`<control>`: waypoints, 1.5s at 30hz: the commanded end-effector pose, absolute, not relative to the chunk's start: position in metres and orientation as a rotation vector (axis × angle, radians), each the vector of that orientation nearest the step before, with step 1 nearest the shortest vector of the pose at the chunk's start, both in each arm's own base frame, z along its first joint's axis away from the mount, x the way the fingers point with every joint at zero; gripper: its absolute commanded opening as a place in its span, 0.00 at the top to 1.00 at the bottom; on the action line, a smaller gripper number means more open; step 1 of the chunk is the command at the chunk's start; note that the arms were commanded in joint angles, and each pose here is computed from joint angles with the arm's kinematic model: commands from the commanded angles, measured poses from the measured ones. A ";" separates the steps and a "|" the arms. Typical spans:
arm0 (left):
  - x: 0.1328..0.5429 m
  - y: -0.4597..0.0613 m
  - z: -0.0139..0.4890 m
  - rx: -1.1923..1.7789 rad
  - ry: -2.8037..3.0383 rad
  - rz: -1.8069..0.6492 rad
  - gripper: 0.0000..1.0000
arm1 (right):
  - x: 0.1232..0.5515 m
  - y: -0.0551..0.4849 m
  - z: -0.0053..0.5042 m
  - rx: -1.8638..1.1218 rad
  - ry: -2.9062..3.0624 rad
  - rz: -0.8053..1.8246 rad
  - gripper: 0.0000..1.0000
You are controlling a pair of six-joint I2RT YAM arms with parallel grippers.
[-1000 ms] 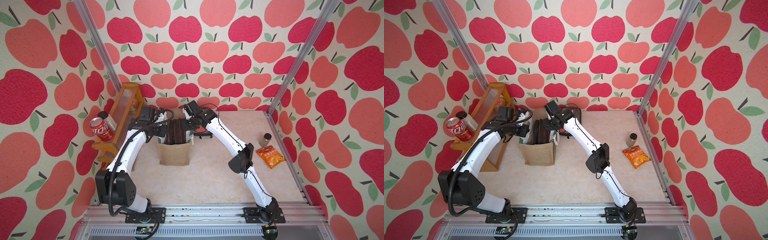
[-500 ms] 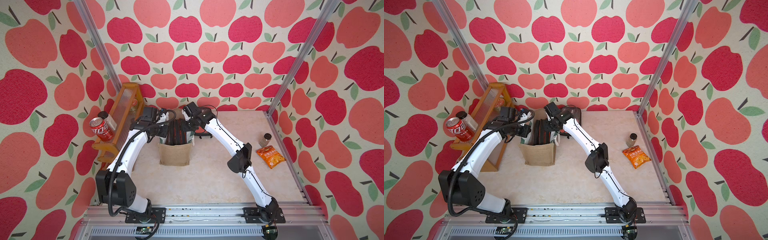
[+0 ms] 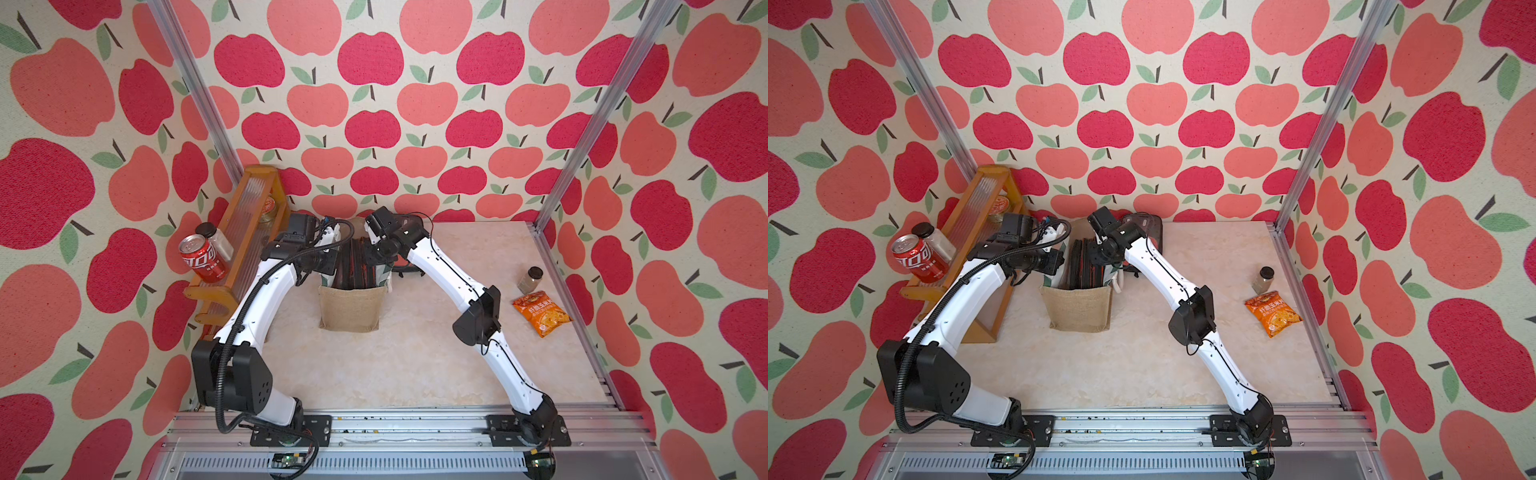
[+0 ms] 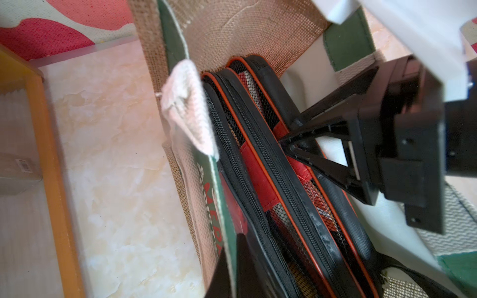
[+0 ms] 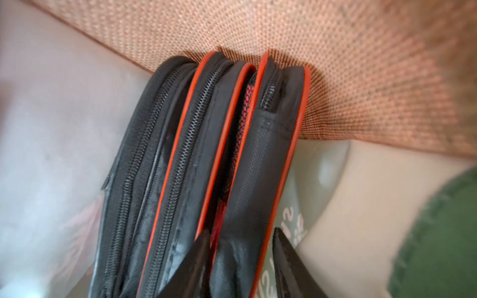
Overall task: Remove the ping pong set from the canvas bag
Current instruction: Pick up the ping pong set from the canvas bag.
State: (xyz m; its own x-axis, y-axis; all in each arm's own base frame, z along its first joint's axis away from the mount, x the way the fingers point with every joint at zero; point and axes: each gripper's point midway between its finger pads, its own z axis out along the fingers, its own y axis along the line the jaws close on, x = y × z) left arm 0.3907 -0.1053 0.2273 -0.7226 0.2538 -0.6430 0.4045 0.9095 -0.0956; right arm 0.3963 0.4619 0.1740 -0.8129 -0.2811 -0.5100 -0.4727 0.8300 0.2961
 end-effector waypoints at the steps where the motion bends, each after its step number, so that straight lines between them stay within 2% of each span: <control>1: 0.396 -0.112 0.237 0.480 2.387 -0.322 1.00 | 0.390 0.432 0.117 -0.581 2.726 0.380 0.59; 8: 0.395 -0.117 0.233 0.509 2.392 -0.317 1.00 | 0.373 0.451 0.104 -0.652 2.749 0.434 0.58; 19: 0.396 -0.118 0.231 0.510 2.394 -0.315 1.00 | 0.358 0.445 0.066 -0.725 2.837 0.354 0.54; 27: 0.395 -0.118 0.228 0.506 2.398 -0.317 1.00 | 0.347 0.452 0.050 -0.746 2.901 0.454 0.52; 34: 0.396 -0.112 0.225 0.497 2.397 -0.283 1.00 | 0.346 0.447 0.056 -0.761 2.909 0.460 0.74; 38: 0.397 -0.111 0.224 0.492 2.398 -0.278 1.00 | 0.353 0.445 0.080 -0.750 2.849 0.439 0.98; 45: 0.402 -0.097 0.230 0.442 2.387 -0.225 1.00 | 0.369 0.456 0.150 -0.726 2.647 0.531 1.00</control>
